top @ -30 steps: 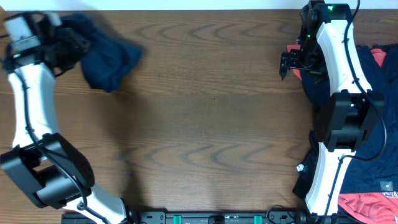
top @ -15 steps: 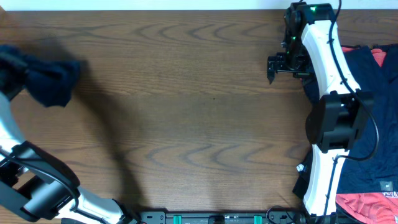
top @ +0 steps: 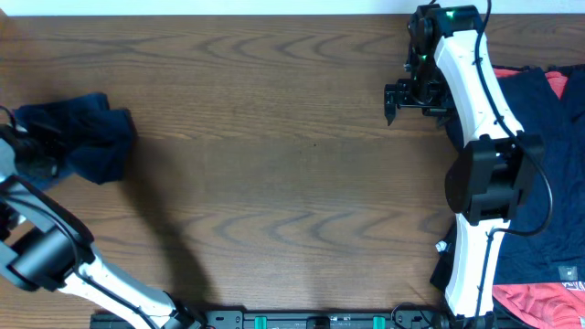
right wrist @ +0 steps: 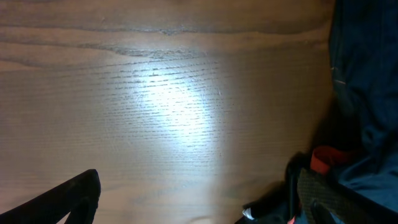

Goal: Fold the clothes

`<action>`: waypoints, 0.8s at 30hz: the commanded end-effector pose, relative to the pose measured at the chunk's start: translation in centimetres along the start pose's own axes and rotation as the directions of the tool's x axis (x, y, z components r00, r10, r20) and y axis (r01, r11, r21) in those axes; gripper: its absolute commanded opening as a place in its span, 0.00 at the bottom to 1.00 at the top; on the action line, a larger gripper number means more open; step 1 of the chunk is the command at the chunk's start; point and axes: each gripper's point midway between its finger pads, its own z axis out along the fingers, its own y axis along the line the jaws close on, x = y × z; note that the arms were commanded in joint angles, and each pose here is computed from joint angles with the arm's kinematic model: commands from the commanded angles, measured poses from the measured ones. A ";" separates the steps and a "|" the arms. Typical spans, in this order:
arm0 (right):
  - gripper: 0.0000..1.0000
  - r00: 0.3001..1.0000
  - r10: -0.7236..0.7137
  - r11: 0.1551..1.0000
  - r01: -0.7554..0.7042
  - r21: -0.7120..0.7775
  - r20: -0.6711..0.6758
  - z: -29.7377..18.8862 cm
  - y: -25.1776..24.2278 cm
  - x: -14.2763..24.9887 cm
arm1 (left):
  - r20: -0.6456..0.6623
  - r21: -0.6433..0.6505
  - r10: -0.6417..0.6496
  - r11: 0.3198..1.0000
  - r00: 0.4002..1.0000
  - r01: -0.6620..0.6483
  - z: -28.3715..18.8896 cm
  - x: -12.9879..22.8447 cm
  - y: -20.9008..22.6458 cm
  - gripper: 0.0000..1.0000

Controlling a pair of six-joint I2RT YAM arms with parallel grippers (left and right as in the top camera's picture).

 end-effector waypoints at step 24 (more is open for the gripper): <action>0.99 0.999 -0.029 1.000 0.029 -0.006 -0.038 -0.4 0.4 1.3 | 0.161 -0.004 0.187 0.982 0.969 -0.188 9.8 -2.6 -4.7 0.06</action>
